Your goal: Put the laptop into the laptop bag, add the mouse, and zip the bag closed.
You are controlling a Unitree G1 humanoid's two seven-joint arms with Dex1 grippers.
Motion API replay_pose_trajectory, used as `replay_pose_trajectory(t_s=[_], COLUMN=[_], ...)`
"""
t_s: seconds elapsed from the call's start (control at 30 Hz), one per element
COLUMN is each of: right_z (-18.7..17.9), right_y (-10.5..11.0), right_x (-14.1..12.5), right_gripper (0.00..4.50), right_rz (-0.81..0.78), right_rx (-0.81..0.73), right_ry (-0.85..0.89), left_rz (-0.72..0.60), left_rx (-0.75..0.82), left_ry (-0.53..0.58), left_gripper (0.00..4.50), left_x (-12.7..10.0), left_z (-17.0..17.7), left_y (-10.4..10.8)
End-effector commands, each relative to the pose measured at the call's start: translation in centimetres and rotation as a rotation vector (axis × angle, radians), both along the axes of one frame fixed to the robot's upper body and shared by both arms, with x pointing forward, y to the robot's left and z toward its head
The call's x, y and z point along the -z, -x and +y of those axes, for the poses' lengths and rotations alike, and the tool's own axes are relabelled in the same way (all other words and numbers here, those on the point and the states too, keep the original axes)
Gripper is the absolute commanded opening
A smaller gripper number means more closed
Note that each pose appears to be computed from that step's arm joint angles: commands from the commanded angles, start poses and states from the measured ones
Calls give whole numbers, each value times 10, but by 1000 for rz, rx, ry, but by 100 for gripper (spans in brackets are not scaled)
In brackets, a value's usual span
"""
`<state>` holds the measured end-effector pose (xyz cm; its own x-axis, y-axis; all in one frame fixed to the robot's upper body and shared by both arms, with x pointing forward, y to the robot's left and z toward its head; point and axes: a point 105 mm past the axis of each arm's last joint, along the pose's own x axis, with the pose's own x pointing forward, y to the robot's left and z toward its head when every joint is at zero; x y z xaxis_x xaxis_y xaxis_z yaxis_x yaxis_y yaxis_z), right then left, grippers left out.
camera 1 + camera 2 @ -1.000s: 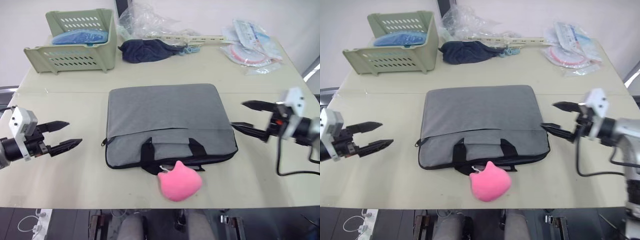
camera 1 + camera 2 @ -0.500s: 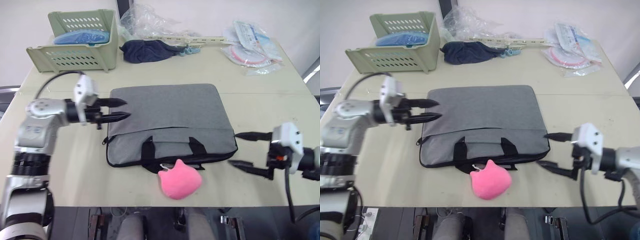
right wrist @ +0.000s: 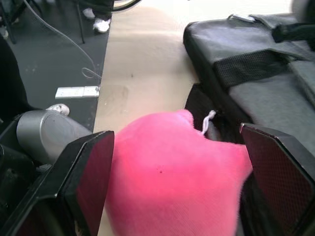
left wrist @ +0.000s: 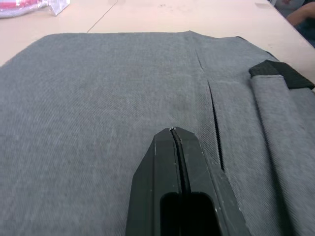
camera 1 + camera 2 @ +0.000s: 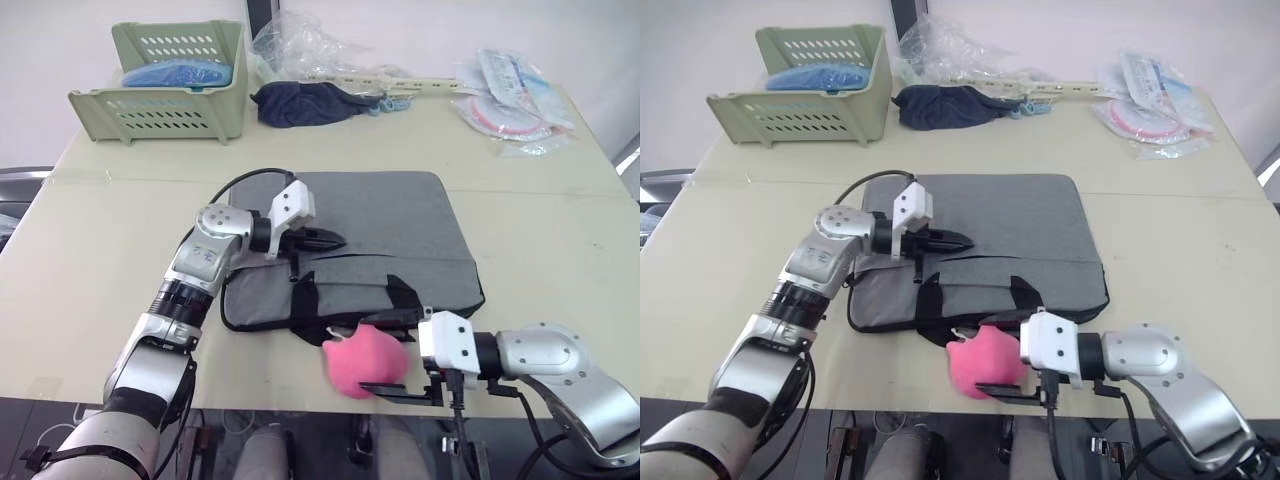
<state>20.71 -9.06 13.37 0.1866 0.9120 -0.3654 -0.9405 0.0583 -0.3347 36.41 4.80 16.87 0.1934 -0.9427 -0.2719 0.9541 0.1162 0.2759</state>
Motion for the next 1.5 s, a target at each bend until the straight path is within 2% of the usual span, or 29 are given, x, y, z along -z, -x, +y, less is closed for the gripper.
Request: replay_pose_trajectory(t_s=[0.03,0.17,0.27,0.37,0.57,0.63,0.77,1.03,1.13,1.27,1.33,1.5], right_z=[-2,-5,-10,-10,-16,-18,-22,-54,-58,-47,-46,-66], right_y=[-11,-12,-4,-2,5,4,4,10,8,9,11,10], right_x=[12,20,27,25,35,33,21,-1,-6,-7,-10,-18], right_gripper=[450,450,450,375,84,9,4,4,4,4,4,4], right_rz=[-23,-28,-6,61,138,142,162,229,239,263,279,326], right_rx=[37,34,-7,8,-8,1,19,96,129,116,122,198], right_ry=[30,63,112,81,127,116,79,128,121,70,46,60], left_rz=[68,110,116,118,109,106,102,73,75,48,26,32], left_rx=[-63,-56,-66,-64,-73,-74,-61,-15,-16,-27,-24,2], left_ry=[-164,-217,-215,-212,-217,-218,-224,-369,-373,-340,-359,-372], left_gripper=[4,4,4,0,0,0,0,0,0,0,0,0], left_x=[46,63,67,66,66,66,67,96,103,96,94,98], left_z=[10,18,20,20,21,21,20,30,32,27,29,30], left_y=[-3,5,7,8,8,7,10,20,20,15,12,14])
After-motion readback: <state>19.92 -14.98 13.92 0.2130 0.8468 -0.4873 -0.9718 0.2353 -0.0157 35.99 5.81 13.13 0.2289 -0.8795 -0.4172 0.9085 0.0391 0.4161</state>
